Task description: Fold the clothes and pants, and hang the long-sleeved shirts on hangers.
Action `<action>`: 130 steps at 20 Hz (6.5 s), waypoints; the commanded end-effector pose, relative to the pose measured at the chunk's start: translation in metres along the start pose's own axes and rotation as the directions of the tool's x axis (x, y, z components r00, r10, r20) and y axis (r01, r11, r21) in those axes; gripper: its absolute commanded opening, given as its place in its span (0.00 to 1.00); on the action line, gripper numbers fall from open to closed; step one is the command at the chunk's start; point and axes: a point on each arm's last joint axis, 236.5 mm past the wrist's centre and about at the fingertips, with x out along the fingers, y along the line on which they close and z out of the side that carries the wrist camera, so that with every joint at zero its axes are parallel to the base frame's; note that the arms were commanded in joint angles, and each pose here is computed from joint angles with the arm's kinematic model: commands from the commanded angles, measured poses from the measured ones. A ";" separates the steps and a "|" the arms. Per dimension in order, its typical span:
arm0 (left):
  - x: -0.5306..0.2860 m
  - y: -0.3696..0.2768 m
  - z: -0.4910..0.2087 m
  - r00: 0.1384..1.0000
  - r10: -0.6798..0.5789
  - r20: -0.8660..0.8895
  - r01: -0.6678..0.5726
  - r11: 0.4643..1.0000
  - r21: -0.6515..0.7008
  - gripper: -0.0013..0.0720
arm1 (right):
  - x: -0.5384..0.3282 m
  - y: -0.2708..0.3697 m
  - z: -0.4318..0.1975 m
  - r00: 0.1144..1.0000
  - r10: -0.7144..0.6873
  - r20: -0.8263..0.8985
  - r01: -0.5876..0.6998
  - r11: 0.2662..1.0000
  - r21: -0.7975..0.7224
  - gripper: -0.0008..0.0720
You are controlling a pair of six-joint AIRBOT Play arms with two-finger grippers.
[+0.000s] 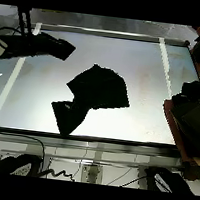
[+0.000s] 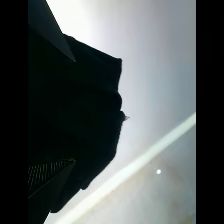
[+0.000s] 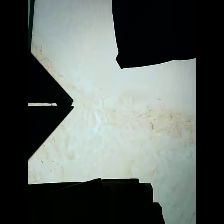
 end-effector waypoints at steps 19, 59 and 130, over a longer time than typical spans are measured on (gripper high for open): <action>-0.075 -0.041 -0.409 0.670 -0.161 -0.724 -0.236 0.880 -0.413 0.96 | 0.028 0.005 0.001 1.000 0.026 0.000 -0.026 0.996 -0.091 0.05; -0.100 0.024 -0.313 0.818 0.224 -0.530 -0.356 0.921 -0.159 0.06 | 0.193 0.385 -0.108 0.729 0.593 -0.343 -0.685 0.638 -0.352 0.73; -0.212 0.225 -0.428 0.475 0.282 -0.834 -0.775 0.583 -0.245 0.05 | 0.129 -0.045 -0.196 0.962 0.085 -0.260 0.001 0.949 0.314 0.05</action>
